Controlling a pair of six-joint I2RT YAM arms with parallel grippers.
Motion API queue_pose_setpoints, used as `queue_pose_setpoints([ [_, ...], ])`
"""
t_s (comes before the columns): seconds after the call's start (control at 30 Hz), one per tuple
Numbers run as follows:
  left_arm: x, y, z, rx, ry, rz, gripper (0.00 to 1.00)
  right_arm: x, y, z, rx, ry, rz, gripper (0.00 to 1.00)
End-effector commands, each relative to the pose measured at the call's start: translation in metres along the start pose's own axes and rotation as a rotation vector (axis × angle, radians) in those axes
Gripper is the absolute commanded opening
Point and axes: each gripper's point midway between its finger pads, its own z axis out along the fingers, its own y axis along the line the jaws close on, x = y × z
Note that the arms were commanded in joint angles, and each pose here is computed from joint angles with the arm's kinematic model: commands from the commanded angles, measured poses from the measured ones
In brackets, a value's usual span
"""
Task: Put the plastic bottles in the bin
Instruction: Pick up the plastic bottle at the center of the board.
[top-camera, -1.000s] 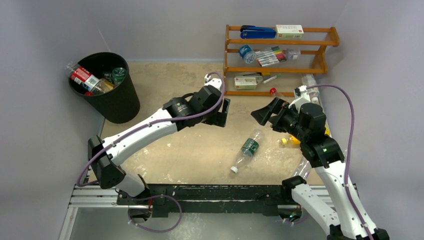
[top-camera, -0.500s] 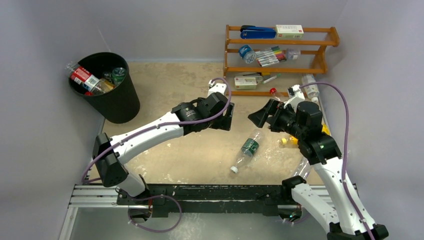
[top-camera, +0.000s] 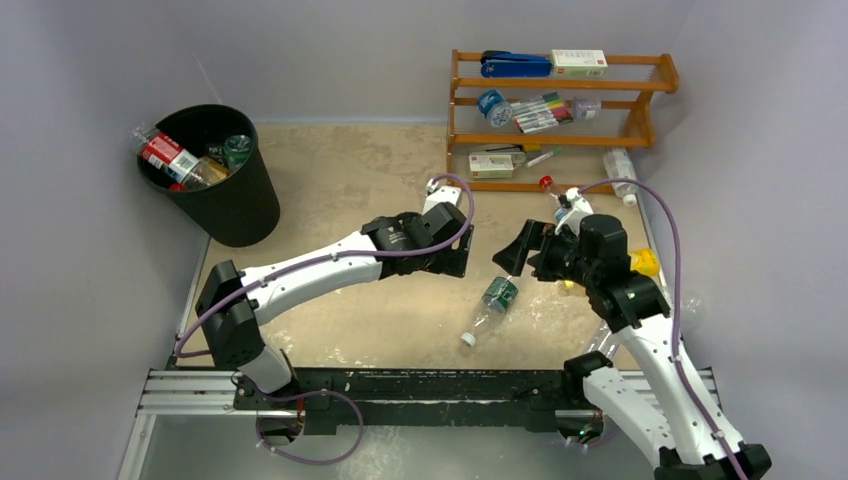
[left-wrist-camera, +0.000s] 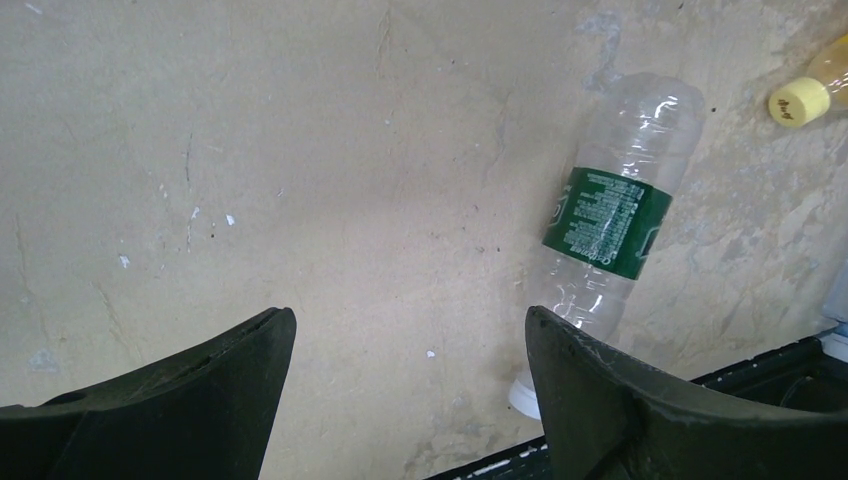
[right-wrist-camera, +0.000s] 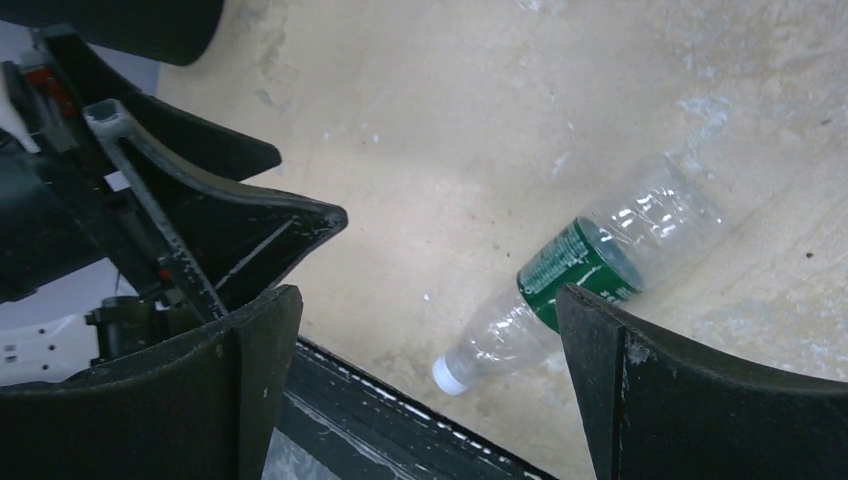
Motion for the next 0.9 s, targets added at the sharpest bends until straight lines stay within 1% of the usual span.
queue_pose_setpoints([
  [0.0,-0.002,0.000,-0.005,0.027,-0.066,-0.083,0.85,0.005,-0.007,0.011,-0.006,0.004,-0.021,1.00],
  [0.17,0.008,0.007,-0.007,0.034,-0.099,-0.135,0.85,0.012,-0.015,0.024,0.020,0.059,-0.011,1.00],
  [0.3,0.020,0.013,-0.011,0.024,-0.106,-0.121,0.85,0.007,-0.015,0.023,0.045,0.051,0.004,1.00],
  [0.47,0.029,0.021,-0.028,0.052,-0.133,-0.140,0.85,-0.029,-0.001,0.001,0.076,-0.042,0.002,1.00],
  [0.53,0.026,0.020,-0.042,0.104,-0.170,-0.177,0.85,-0.058,0.013,-0.020,0.086,-0.114,-0.009,1.00],
  [0.63,0.020,0.026,-0.065,0.159,-0.219,-0.223,0.85,-0.086,0.027,-0.044,0.094,-0.196,-0.009,1.00],
  [0.73,0.009,0.033,-0.095,0.204,-0.267,-0.239,0.85,-0.110,0.042,-0.066,0.090,-0.272,-0.003,1.00],
  [0.87,-0.019,0.035,-0.141,0.269,-0.343,-0.239,0.87,-0.139,0.060,-0.090,0.066,-0.365,-0.007,1.00],
])
